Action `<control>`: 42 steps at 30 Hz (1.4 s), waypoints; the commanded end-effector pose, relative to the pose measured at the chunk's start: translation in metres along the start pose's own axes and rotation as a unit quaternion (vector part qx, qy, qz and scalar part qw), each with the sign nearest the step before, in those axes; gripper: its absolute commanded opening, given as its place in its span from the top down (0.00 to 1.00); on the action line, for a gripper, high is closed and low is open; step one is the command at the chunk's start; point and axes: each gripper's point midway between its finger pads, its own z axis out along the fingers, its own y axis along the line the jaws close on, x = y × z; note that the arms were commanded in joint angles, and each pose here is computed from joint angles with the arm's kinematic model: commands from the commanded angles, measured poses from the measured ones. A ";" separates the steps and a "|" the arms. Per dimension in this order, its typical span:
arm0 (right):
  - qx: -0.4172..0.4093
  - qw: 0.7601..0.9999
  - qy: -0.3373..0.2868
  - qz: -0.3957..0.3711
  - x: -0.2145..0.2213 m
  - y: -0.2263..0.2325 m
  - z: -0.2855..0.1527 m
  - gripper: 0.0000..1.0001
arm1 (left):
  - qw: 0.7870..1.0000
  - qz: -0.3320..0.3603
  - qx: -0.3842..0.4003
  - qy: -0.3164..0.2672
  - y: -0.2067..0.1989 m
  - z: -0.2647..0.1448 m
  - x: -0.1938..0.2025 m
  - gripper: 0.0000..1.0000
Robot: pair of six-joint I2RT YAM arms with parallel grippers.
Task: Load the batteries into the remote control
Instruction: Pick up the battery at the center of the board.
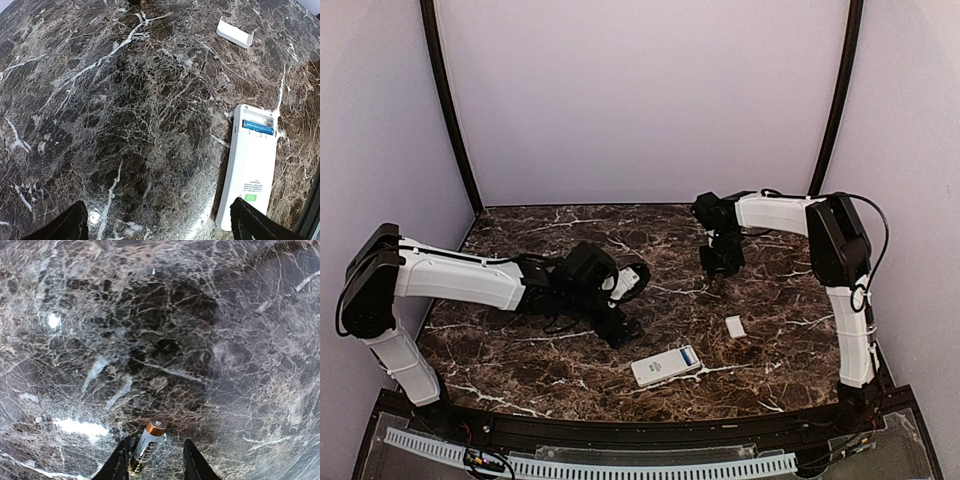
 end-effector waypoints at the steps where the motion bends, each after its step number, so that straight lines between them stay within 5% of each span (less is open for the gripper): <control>1: 0.013 1.000 0.011 -0.010 0.007 -0.008 0.003 0.68 | 1.000 0.007 -0.001 0.016 0.000 0.001 0.005 0.01; 14: -0.016 0.998 0.047 -0.033 0.003 0.001 0.015 0.74 | 1.000 0.008 -0.002 0.019 0.000 0.000 0.008 0.01; 23: -0.022 0.997 0.065 -0.026 0.017 0.000 0.022 1.00 | 1.000 0.011 0.011 0.012 -0.005 -0.005 0.009 0.01; 27: -0.032 0.997 0.063 -0.025 0.017 0.003 0.017 1.00 | 1.000 0.014 0.015 0.008 -0.006 -0.007 0.008 0.01; 38: -0.086 0.995 -0.020 -0.048 0.007 0.018 -0.042 1.00 | 0.998 0.018 0.058 -0.001 -0.021 -0.013 0.010 0.02; 42: -0.158 0.980 -0.085 -0.081 0.017 0.044 -0.090 1.00 | 0.996 0.071 0.058 -0.007 -0.035 -0.018 0.017 0.05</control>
